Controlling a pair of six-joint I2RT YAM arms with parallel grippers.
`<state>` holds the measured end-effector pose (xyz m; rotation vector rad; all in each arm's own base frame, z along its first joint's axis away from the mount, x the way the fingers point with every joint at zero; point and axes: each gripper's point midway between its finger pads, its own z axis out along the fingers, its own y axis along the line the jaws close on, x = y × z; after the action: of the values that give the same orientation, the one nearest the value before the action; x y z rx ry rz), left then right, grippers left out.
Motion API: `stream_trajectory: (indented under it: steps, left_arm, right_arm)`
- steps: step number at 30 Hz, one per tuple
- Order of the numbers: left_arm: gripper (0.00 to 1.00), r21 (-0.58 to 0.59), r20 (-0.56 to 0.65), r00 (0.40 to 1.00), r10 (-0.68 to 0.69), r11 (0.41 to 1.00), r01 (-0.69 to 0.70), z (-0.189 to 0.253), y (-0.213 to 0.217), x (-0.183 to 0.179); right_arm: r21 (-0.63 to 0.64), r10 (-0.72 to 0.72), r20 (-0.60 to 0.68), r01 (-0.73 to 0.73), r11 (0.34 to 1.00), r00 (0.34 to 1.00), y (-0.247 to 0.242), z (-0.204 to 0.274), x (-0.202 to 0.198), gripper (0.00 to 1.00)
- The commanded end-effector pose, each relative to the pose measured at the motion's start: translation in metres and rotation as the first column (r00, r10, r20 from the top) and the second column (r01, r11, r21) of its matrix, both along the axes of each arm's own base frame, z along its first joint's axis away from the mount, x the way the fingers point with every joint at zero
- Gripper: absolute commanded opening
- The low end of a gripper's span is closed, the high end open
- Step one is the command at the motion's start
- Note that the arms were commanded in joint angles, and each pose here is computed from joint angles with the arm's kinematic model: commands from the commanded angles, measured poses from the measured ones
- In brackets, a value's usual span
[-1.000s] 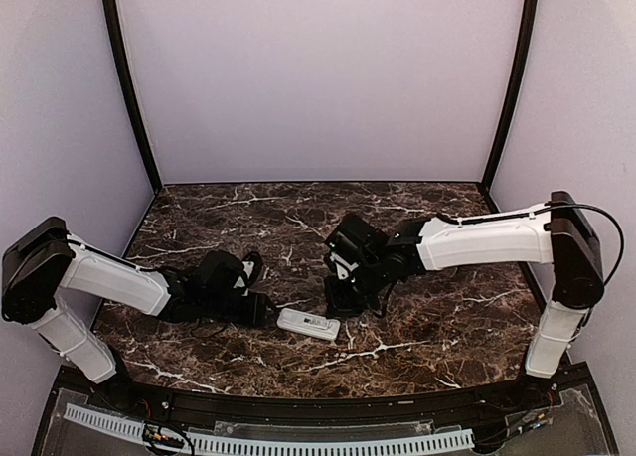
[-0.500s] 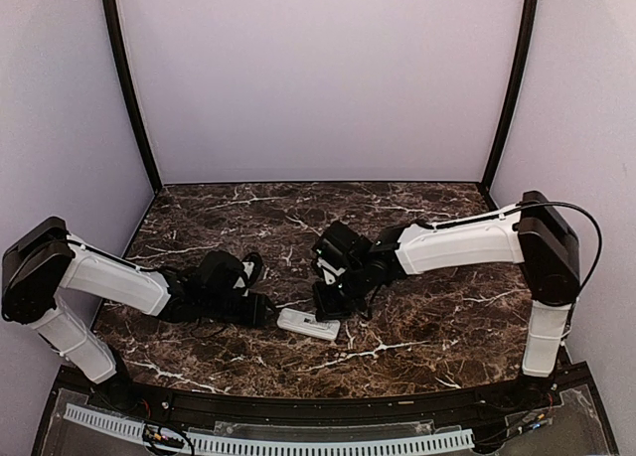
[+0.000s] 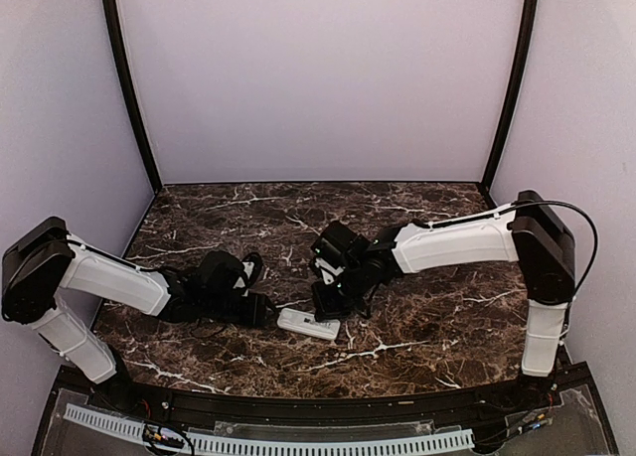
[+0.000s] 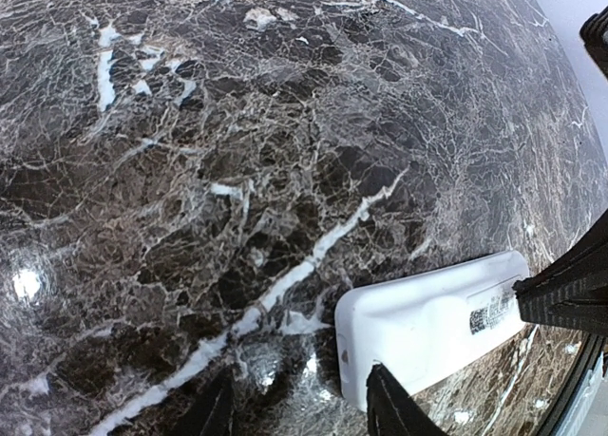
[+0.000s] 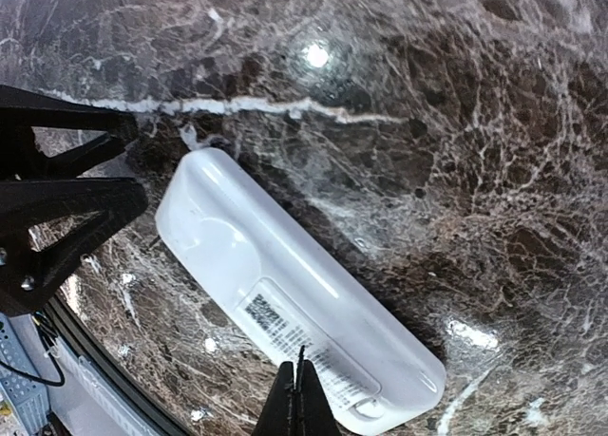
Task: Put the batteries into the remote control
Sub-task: Press the battery cover on the remote control, then pick up the remote control from the center of the board.
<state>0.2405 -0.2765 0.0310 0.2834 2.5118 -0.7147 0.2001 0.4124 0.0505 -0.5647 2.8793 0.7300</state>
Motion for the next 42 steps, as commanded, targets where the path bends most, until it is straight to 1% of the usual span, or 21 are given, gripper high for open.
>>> stream_trajectory:
  steps: [1, 3, 4, 6, 7, 8, 9, 10, 11, 12, 14, 15, 16, 19, 22, 26, 29, 32, 33, 36, 42]
  left_arm:
    - [0.45, 0.008, 0.001, 1.000, 0.014, 1.000, -0.014, 0.001, 0.003, 0.003]
    - [0.45, 0.009, 0.003, 1.000, 0.014, 1.000, -0.014, 0.001, 0.003, 0.003]
    - [0.45, 0.010, 0.004, 1.000, 0.016, 1.000, -0.016, 0.002, 0.004, 0.003]
    - [0.45, 0.017, 0.015, 0.999, 0.030, 0.999, -0.031, 0.005, 0.007, 0.005]
    - [0.45, 0.024, 0.038, 0.998, 0.053, 0.998, -0.054, 0.011, 0.011, 0.008]
    - [0.46, 0.011, 0.064, 0.995, 0.072, 0.997, -0.073, 0.021, 0.014, 0.011]
    - [0.49, 0.028, 0.092, 0.990, 0.106, 0.994, -0.109, 0.024, 0.022, 0.015]
    - [0.51, 0.014, 0.141, 0.979, 0.146, 0.989, -0.149, 0.040, 0.028, 0.021]
    - [0.56, 0.021, 0.153, 0.974, 0.169, 0.984, -0.174, 0.042, 0.036, 0.022]
    - [0.59, 0.002, 0.199, 0.956, 0.215, 0.975, -0.220, 0.058, 0.044, 0.028]
    - [0.67, -0.006, 0.242, 0.927, 0.286, 0.956, -0.294, 0.073, 0.062, 0.032]
    - [0.73, 0.004, 0.244, 0.919, 0.310, 0.947, -0.321, 0.075, 0.070, 0.031]
    - [0.76, -0.014, 0.276, 0.899, 0.341, 0.936, -0.351, 0.087, 0.078, 0.033]
    - [0.84, -0.009, 0.316, 0.872, 0.373, 0.921, -0.390, 0.098, 0.092, 0.033]
    - [0.86, 0.005, 0.341, 0.857, 0.385, 0.911, -0.412, 0.105, 0.101, 0.034]
    - [0.86, 0.013, 0.342, 0.856, 0.388, 0.909, -0.417, 0.104, 0.103, 0.033]
    - [0.86, 0.014, 0.337, 0.860, 0.382, 0.912, -0.410, 0.102, 0.102, 0.034]
    - [0.85, 0.017, 0.337, 0.862, 0.378, 0.913, -0.407, 0.102, 0.101, 0.034]
    - [0.86, 0.016, 0.337, 0.863, 0.377, 0.914, -0.406, 0.102, 0.101, 0.034]
    - [0.85, 0.012, 0.337, 0.863, 0.376, 0.915, -0.404, 0.102, 0.100, 0.033]
    - [0.84, -0.053, 0.371, 0.857, 0.358, 0.929, -0.366, 0.117, 0.096, 0.032]
  right_arm:
    - [0.067, 0.024, 0.103, -0.031, 0.997, 0.994, 0.009, 0.053, 0.010, 0.00]
    - [0.087, 0.071, 0.153, -0.084, 0.993, 0.986, 0.012, 0.062, 0.012, 0.01]
    - [0.092, 0.105, 0.180, -0.123, 0.988, 0.978, 0.014, 0.065, 0.012, 0.10]
    - [0.084, 0.192, 0.233, -0.216, 0.973, 0.953, 0.018, 0.066, 0.011, 0.37]
    - [0.072, 0.243, 0.263, -0.271, 0.960, 0.934, 0.021, 0.065, 0.011, 0.57]
    - [0.059, 0.290, 0.296, -0.321, 0.945, 0.910, 0.024, 0.064, 0.012, 0.73]
    - [0.042, 0.333, 0.332, -0.366, 0.930, 0.883, 0.027, 0.063, 0.013, 0.92]
    - [0.020, 0.370, 0.358, -0.403, 0.915, 0.858, 0.030, 0.059, 0.015, 0.98]
    - [-0.005, 0.411, 0.386, -0.444, 0.896, 0.826, 0.035, 0.056, 0.016, 0.99]
    - [-0.039, 0.451, 0.409, -0.479, 0.877, 0.793, 0.038, 0.052, 0.018, 0.99]
    - [-0.110, 0.523, 0.427, -0.532, 0.840, 0.737, 0.045, 0.042, 0.022, 0.98]
    - [-0.137, 0.550, 0.428, -0.550, 0.824, 0.717, 0.049, 0.037, 0.024, 0.99]
    - [-0.158, 0.575, 0.426, -0.569, 0.807, 0.698, 0.052, 0.032, 0.026, 0.99]
    - [-0.194, 0.629, 0.409, -0.611, 0.768, 0.661, 0.062, 0.019, 0.027, 0.99]
    - [-0.237, 0.677, 0.369, -0.640, 0.731, 0.637, 0.063, 0.003, 0.020, 0.99]
    - [-0.262, 0.710, 0.327, -0.662, 0.702, 0.624, 0.062, -0.013, 0.008, 0.93]
    - [-0.297, 0.718, 0.285, -0.653, 0.696, 0.635, 0.056, -0.025, 0.006, 0.86]
    - [-0.319, 0.715, 0.280, -0.640, 0.699, 0.641, 0.052, -0.028, 0.008, 0.78]
    - [-0.320, 0.715, 0.283, -0.640, 0.699, 0.639, 0.053, -0.028, 0.007, 0.75]
    - [-0.304, 0.711, 0.299, -0.643, 0.703, 0.637, 0.058, -0.026, 0.006, 0.56]
    - [-0.290, 0.697, 0.313, -0.633, 0.717, 0.646, 0.062, -0.020, 0.006, 0.35]
